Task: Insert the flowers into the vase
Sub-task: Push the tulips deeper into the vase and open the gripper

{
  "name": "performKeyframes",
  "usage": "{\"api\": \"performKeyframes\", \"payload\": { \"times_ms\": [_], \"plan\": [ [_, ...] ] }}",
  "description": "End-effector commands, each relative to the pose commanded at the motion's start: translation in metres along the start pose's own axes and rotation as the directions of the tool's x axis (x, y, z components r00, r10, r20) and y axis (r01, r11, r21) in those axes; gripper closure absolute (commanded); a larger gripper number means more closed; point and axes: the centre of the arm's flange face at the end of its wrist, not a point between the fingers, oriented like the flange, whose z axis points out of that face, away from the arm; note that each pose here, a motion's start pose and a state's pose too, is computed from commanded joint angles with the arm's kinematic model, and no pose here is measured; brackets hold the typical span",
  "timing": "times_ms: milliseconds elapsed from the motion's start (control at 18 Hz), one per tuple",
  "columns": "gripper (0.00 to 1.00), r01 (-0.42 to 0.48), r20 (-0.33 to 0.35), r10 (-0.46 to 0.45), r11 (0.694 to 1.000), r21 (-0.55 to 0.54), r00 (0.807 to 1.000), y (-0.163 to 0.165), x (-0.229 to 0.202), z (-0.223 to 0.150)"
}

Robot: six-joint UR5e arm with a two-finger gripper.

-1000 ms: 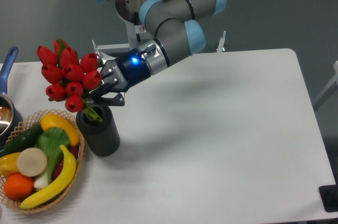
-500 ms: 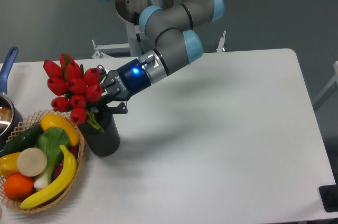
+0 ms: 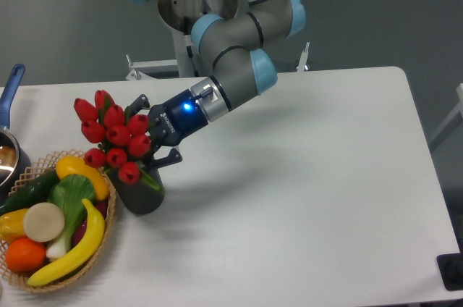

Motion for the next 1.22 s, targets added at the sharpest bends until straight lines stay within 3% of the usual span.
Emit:
{"api": "performKeyframes", "payload": {
  "times_ms": [500, 1222],
  "plan": [
    [0.0, 0.003, 0.027, 0.0, 0.996, -0.086, 1.0, 0.01, -0.002, 0.0],
    [0.0, 0.001, 0.039, 0.002, 0.996, -0.086, 0.999, 0.008, -0.003, -0.006]
  ]
}}
